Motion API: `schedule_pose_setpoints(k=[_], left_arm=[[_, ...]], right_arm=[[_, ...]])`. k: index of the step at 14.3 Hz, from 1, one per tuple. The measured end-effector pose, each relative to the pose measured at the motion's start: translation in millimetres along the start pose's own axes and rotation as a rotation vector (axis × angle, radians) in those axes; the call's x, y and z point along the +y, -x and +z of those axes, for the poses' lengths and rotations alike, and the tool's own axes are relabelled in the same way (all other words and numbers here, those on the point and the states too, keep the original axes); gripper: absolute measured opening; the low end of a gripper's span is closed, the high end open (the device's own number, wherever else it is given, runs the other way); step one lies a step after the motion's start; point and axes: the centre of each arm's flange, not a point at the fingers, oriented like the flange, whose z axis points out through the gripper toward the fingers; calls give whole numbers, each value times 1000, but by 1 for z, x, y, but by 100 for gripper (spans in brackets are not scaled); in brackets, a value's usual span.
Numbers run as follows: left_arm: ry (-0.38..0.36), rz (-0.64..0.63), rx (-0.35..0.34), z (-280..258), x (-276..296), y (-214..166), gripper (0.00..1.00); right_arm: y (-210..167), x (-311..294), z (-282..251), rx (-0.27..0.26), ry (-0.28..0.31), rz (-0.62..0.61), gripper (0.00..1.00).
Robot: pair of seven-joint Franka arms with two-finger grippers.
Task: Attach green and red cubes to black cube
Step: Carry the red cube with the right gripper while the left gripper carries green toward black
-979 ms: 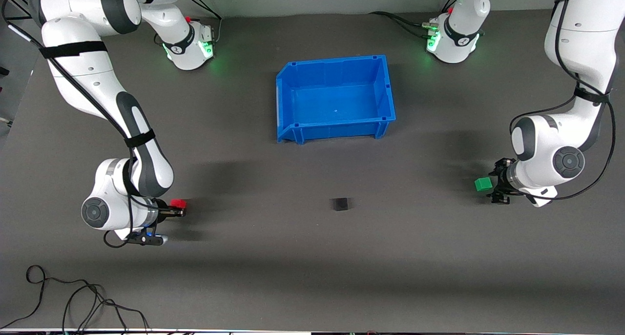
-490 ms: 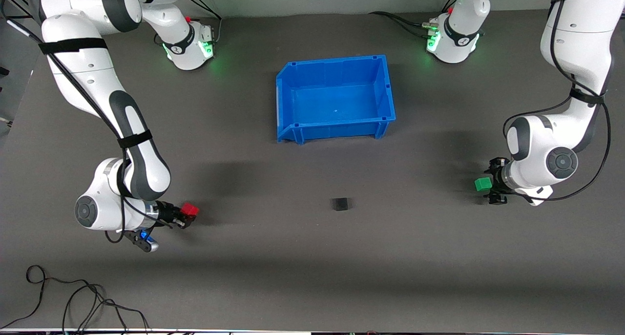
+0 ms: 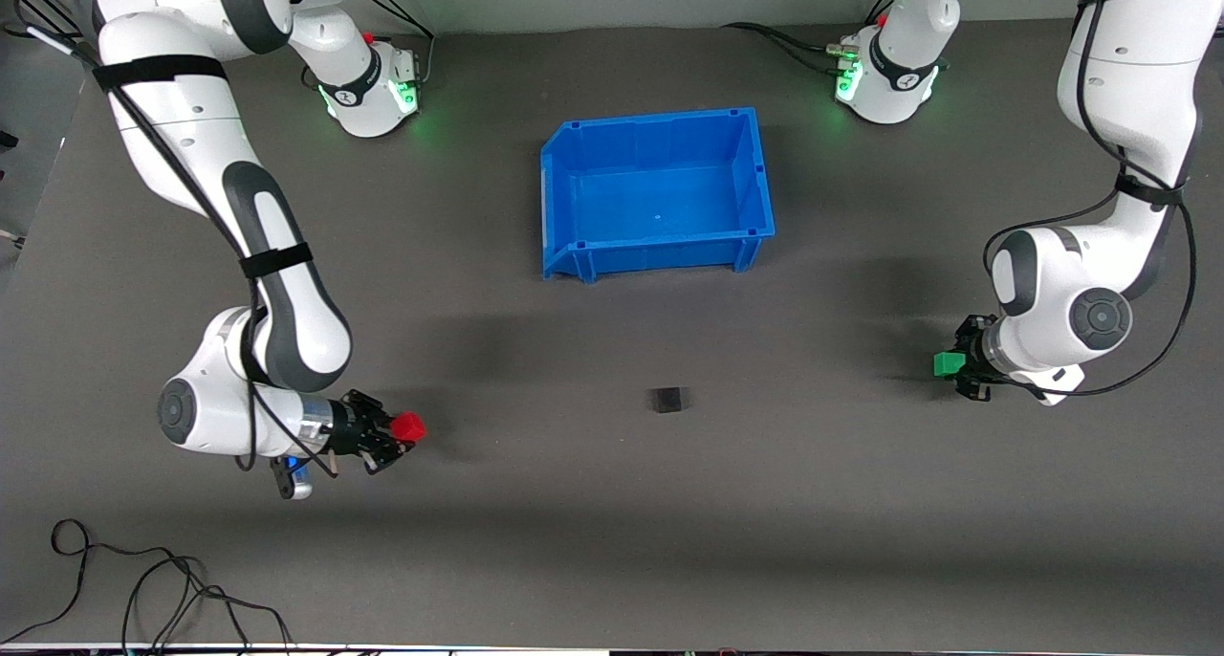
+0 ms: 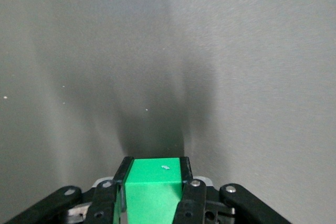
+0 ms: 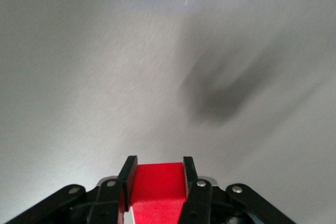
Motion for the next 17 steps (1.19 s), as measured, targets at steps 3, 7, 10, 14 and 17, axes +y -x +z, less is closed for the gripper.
schedule_pose_setpoints(k=[3, 7, 10, 14, 17], left_arm=[[-8, -71, 0, -45, 31, 44, 39], [33, -221, 2, -45, 72, 179, 39], [36, -236, 2, -19, 80, 268, 39], [62, -294, -47, -17, 77, 333, 39], [85, -345, -66, -13, 87, 359, 39]], right_arm=[[35, -16, 6, 2, -4, 40, 40], [66, -32, 8, 2, -13, 96, 40], [101, -50, 22, 19, -55, 157, 40], [157, -72, 59, 21, -76, 243, 40], [195, -81, 84, 20, -86, 295, 40]])
